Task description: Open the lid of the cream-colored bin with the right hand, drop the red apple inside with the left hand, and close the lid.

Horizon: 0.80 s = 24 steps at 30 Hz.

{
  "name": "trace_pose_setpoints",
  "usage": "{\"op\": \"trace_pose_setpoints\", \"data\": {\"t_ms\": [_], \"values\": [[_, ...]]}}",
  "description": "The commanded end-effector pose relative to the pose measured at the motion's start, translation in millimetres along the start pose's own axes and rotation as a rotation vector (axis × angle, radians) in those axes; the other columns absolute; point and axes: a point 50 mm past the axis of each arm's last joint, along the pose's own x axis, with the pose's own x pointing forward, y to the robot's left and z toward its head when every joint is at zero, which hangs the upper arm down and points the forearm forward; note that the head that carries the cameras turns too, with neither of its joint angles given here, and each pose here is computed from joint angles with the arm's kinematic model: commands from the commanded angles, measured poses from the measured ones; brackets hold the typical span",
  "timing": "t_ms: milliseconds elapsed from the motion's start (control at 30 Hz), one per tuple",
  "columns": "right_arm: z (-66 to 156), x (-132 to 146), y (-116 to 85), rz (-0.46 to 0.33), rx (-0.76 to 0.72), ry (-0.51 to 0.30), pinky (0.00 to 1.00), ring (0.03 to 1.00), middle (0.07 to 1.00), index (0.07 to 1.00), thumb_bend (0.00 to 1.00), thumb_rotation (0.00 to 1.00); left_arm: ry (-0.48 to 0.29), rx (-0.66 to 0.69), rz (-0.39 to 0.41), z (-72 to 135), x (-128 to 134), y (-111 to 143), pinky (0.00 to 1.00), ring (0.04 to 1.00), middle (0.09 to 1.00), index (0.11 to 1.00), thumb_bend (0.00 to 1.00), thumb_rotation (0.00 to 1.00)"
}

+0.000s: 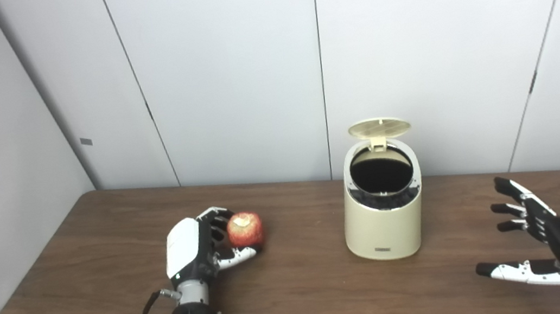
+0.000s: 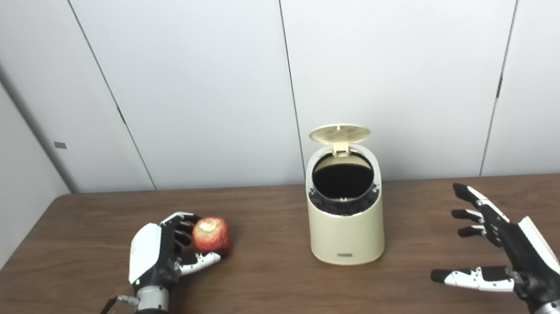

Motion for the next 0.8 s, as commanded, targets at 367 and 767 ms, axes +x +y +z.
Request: {"op": "trace_pose_setpoints", "data": {"t_ms": [367,767], "values": [[16,3,-13,-0.034,-0.01,-0.07,0.69,0.812,0.922,0.898,0.75,0.11,-0.051,-0.051,0.013,8,-2,-24,0.37,0.43,0.46,0.505,0.52,0.0],[15,5,-10,-0.026,-0.02,-0.064,0.67,0.803,0.912,0.9,0.74,0.11,-0.228,-0.149,0.16,57,1,3,0.3,0.381,0.443,0.511,0.52,0.0]]}}
